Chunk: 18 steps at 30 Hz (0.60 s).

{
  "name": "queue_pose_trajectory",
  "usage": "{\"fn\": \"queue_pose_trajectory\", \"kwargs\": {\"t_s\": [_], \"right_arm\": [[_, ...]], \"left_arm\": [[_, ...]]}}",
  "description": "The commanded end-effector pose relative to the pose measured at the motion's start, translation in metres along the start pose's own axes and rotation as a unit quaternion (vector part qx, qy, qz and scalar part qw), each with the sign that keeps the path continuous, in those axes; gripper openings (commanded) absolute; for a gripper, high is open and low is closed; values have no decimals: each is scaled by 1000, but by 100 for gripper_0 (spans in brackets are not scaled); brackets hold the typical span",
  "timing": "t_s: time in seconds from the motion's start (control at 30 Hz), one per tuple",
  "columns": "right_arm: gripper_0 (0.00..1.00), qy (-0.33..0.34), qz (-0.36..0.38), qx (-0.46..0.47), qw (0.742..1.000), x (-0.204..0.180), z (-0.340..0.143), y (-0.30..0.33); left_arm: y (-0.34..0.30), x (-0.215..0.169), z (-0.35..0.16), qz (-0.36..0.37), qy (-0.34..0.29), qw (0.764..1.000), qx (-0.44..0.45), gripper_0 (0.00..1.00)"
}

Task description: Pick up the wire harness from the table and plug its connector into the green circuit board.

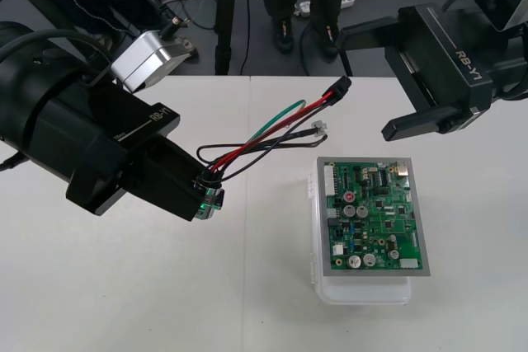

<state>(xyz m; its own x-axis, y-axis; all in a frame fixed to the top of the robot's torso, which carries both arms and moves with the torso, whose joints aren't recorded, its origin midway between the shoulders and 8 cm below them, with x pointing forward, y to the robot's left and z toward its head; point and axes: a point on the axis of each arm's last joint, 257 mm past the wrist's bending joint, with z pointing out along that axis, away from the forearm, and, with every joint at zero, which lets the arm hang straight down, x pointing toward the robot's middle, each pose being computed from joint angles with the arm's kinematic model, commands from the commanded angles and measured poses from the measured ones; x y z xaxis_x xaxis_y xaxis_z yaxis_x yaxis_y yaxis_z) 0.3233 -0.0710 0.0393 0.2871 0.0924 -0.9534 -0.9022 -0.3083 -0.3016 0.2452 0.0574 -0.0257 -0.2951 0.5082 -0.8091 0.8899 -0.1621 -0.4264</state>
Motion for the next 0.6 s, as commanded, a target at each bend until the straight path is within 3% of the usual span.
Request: {"fn": "queue_pose_trajectory", "kwargs": {"t_s": [0.03, 0.6], "right_arm": [[100, -17, -60, -33, 997, -20, 20, 6], [100, -44, -73, -59, 995, -29, 42, 16]], "left_arm": [[-5, -22, 7, 57, -11, 998, -4, 0], [-8, -22, 8, 60, -10, 998, -2, 0]]}}
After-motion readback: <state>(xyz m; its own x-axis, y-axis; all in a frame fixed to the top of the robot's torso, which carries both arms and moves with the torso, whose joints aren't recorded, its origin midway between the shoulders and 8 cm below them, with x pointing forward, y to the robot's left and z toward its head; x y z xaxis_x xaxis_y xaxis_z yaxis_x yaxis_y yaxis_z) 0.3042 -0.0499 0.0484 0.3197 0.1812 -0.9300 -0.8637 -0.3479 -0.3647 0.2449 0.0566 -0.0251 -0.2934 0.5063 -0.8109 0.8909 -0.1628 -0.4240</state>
